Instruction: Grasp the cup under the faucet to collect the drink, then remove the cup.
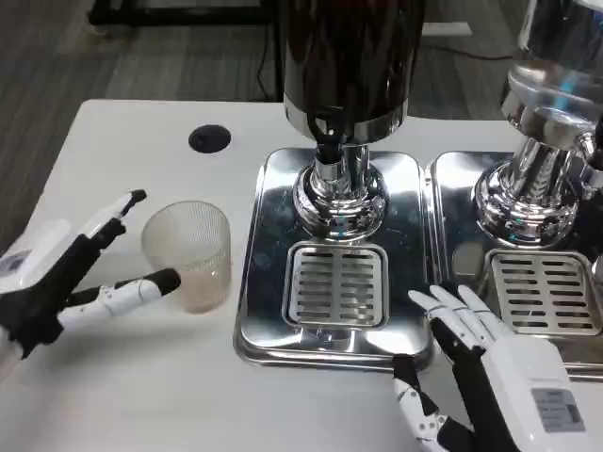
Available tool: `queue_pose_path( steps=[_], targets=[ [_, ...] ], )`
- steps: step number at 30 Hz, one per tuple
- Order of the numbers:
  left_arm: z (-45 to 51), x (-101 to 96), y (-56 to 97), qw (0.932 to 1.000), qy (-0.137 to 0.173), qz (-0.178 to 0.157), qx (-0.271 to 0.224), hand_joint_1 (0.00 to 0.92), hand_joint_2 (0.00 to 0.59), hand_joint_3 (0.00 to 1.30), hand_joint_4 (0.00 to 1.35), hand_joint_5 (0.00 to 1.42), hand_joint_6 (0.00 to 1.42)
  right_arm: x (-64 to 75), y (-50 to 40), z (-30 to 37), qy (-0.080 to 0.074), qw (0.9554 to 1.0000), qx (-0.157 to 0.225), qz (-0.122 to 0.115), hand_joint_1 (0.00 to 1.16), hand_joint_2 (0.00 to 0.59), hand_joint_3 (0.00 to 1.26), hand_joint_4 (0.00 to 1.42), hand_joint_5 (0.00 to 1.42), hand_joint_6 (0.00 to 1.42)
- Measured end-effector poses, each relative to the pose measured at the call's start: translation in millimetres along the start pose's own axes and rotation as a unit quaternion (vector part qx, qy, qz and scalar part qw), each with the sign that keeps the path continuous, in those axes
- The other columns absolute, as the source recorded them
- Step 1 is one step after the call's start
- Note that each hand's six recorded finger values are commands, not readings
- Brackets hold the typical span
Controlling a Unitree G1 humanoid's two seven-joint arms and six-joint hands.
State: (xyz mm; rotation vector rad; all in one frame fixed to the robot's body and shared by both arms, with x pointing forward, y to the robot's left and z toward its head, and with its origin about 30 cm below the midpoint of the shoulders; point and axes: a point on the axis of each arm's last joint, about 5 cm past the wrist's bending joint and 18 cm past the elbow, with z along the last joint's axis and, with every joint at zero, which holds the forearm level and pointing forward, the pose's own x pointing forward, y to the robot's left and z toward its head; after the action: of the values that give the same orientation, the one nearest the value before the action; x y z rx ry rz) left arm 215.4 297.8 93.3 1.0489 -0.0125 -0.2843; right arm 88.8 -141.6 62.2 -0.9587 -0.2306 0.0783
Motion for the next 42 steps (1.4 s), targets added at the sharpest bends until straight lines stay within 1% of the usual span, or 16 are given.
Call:
queue_pose_path(
  steps=[4,10,17,21,29,32,34,38,41,42],
  targets=[
    [2.8,9.6,2.0,0.9999,0.005,-0.015,0.001,0.000,0.019,0.00,0.00,0.11,0.14,-0.5,1.2,1.4,0.002,1.0000,0.004,-0.001,0.41,0.485,0.27,0.17,0.12,0.28],
    [4.7,22.0,-0.1,0.9979,0.015,-0.061,0.019,0.002,0.015,0.00,0.00,0.09,0.12,0.0,3.5,4.6,0.005,0.9999,0.013,-0.007,0.41,0.485,0.27,0.19,0.12,0.29],
    [4.8,29.4,2.2,0.9971,0.022,-0.069,0.026,0.027,0.014,0.00,0.00,0.09,0.12,0.0,3.8,5.0,0.008,0.9998,0.018,-0.008,0.41,0.485,0.27,0.19,0.12,0.31],
    [4.8,30.7,-2.4,0.9966,0.023,-0.076,0.025,0.037,0.019,0.00,0.00,0.11,0.12,0.2,4.1,4.7,0.011,0.9996,0.023,-0.009,0.41,0.485,0.27,0.19,0.12,0.33],
    [5.5,32.5,-6.0,0.9976,0.016,-0.064,0.022,0.063,0.027,0.00,0.01,0.13,0.12,-0.7,5.7,3.3,0.024,0.9989,0.039,-0.005,0.41,0.485,0.27,0.19,0.13,0.35],
    [6.8,33.6,-8.8,0.9984,0.009,-0.054,0.017,0.075,0.029,0.00,0.02,0.15,0.12,-0.6,5.3,3.0,0.029,0.9984,0.048,-0.004,0.41,0.485,0.27,0.19,0.13,0.35],
    [7.6,33.9,-10.0,0.9986,0.004,-0.050,0.015,0.105,0.053,0.05,0.07,0.19,0.16,-0.6,5.1,2.9,0.033,0.9979,0.055,-0.004,0.41,0.485,0.27,0.19,0.14,0.36],
    [8.0,34.1,-12.4,0.9994,0.000,-0.032,0.011,0.141,0.072,0.09,0.12,0.24,0.20,-0.6,4.6,2.4,0.039,0.9971,0.065,-0.002,0.42,0.477,0.27,0.19,0.15,0.37],
    [8.6,34.1,-14.1,0.9998,-0.005,-0.017,0.009,0.189,0.107,0.18,0.21,0.35,0.31,-0.5,4.4,2.3,0.042,0.9964,0.073,-0.001,0.43,0.476,0.27,0.19,0.16,0.39],
    [8.8,34.1,-14.7,0.9999,-0.006,-0.013,0.008,0.220,0.116,0.20,0.23,0.37,0.34,-0.4,4.3,2.3,0.043,0.9962,0.075,0.000,0.43,0.476,0.27,0.19,0.16,0.39]
  ],
)
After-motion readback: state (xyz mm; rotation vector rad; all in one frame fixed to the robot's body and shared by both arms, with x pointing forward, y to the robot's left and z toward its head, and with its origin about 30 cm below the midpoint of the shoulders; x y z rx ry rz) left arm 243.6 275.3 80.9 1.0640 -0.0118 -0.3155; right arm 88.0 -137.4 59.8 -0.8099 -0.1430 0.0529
